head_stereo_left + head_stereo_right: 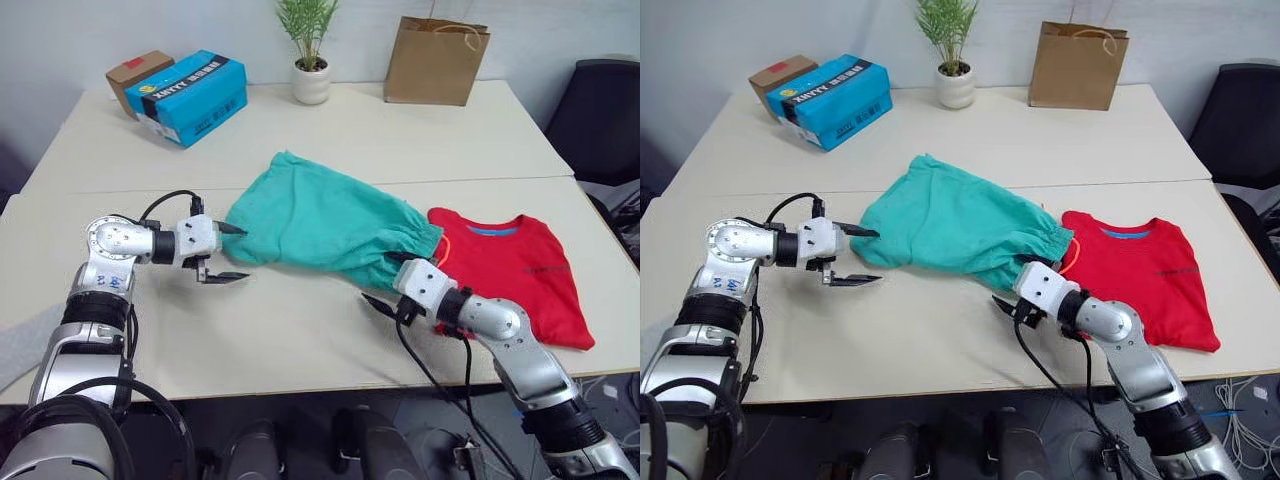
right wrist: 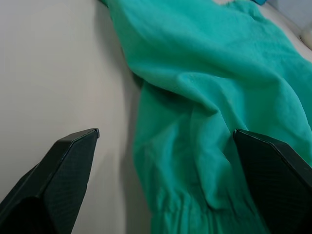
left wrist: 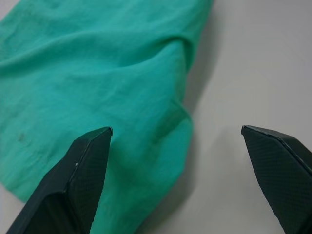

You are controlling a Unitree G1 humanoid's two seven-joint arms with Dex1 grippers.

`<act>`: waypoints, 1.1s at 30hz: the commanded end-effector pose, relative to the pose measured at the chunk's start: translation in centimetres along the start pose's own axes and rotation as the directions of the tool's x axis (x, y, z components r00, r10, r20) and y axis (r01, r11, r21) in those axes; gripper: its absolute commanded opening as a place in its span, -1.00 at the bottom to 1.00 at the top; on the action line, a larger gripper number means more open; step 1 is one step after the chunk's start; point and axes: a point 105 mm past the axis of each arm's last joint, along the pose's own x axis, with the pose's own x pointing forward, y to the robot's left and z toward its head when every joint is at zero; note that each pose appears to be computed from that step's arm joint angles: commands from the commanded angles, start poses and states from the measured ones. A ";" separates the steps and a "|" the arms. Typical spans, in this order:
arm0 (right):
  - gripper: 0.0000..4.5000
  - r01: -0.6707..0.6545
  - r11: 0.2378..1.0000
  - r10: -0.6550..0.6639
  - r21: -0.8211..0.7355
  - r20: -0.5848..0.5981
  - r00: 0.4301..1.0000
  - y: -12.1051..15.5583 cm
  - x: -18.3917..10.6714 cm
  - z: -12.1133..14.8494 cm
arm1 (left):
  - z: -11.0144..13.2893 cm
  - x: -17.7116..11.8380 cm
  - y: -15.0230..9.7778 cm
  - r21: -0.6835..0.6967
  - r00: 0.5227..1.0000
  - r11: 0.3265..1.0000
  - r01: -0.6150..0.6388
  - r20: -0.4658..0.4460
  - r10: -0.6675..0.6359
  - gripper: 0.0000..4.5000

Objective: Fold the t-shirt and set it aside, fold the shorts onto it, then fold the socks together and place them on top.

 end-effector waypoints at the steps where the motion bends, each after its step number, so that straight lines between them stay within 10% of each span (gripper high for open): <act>1: 1.00 0.031 0.998 -0.031 -0.046 0.001 1.000 -0.9 0.5 0.3 | -0.2 1.0 1.6 0.034 0.994 0.995 -0.093 -0.049 0.094 0.98; 8: 0.14 0.032 0.996 -0.032 -0.087 -0.003 0.999 -1.1 1.1 0.0 | -1.5 2.6 1.9 -0.034 0.987 0.992 -0.120 -0.112 0.115 0.74; 16: -0.94 -0.028 0.992 0.034 -0.124 0.047 0.998 -1.1 0.5 0.3 | -3.0 2.7 -0.8 -0.248 0.995 0.968 0.022 -0.086 -0.045 -0.34; 21: -0.95 -0.166 0.955 0.237 -0.247 0.297 0.925 1.0 -0.7 4.5 | -3.3 -1.0 -2.9 -0.254 0.995 0.964 0.080 -0.028 -0.090 -1.00; 33: -0.95 -0.364 0.910 0.409 -0.200 0.285 0.867 2.5 -2.7 2.3 | 1.2 -8.5 -10.6 -0.396 0.985 0.903 -0.166 -0.029 0.168 -1.00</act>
